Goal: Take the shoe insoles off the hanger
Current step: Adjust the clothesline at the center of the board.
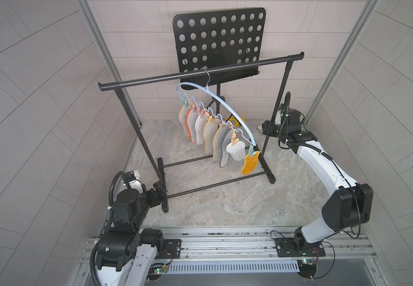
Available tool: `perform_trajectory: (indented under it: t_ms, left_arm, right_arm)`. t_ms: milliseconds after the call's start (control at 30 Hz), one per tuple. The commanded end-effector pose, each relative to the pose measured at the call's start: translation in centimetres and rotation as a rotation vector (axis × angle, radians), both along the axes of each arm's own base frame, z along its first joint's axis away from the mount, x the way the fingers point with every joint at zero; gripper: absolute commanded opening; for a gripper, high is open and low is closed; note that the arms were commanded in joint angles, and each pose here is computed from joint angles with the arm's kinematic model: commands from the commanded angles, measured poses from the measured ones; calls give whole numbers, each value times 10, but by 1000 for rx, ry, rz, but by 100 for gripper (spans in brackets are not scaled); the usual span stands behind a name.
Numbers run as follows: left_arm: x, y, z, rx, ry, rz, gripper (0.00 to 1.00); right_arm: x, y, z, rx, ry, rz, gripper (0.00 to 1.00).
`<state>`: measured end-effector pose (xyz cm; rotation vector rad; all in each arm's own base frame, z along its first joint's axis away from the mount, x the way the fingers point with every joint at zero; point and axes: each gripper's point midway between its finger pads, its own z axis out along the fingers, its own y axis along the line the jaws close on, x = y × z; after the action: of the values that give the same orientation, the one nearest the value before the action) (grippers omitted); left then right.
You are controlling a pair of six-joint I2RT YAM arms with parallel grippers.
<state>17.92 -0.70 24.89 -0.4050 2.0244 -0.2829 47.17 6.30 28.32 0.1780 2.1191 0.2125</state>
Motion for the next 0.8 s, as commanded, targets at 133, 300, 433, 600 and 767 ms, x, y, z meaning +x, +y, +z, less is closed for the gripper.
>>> perform_trajectory:
  t_ms: [133, 300, 433, 600, 767]
  left_arm:
    - [27, 23, -15, 115, 101, 109, 87]
    - [62, 31, -23, 149, 81, 168, 83]
    - [90, 34, -30, 182, 87, 188, 81]
    - [128, 39, -40, 234, 166, 208, 78]
    - [160, 40, -53, 220, 275, 203, 74]
  right_arm:
    - [-1, -10, 11, 29, -28, -39, 75]
    - [-9, -11, 12, 45, -25, -38, 78]
    - [-17, -13, 10, 57, -7, -49, 80]
    - [-22, -12, 7, 66, 8, -42, 80]
    - [-28, -12, 3, 64, 17, -42, 79]
